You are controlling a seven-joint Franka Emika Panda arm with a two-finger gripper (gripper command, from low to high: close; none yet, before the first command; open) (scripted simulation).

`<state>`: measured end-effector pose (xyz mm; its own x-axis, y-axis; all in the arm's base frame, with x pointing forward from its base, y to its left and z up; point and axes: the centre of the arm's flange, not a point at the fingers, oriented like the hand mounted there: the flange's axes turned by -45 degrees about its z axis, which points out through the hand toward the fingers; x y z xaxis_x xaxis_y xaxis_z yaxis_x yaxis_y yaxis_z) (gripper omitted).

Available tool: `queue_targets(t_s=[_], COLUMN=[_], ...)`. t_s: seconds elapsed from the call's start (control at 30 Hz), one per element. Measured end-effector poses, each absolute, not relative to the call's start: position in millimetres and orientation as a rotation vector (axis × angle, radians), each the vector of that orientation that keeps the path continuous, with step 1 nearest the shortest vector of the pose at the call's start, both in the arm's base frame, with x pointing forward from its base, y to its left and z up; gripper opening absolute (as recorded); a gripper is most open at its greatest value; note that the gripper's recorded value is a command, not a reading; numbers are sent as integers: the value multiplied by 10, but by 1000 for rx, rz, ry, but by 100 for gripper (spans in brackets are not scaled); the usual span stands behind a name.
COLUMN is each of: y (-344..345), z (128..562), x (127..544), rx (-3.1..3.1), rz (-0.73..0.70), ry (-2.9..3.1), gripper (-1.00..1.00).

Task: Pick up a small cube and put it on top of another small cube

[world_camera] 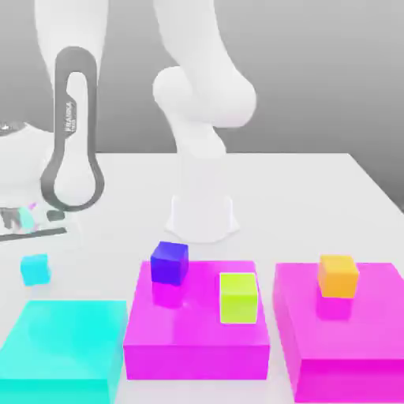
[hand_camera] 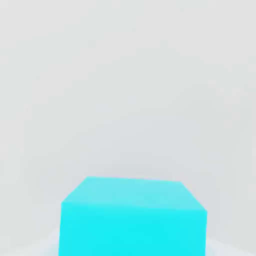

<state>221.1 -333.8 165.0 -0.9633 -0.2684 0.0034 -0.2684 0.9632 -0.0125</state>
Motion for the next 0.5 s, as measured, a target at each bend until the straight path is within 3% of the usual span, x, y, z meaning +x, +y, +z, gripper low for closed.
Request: queue_targets(t_s=[0.17, 0.3, 0.5], y=[-3253, -2730, -2072], z=[1926, 2143, 2546], x=[2241, 2680, 2973], rx=[457, 859, 1406], rz=[-7, -96, -155], ry=[-3117, -3095, -2961], gripper=[-100, -100, -100])
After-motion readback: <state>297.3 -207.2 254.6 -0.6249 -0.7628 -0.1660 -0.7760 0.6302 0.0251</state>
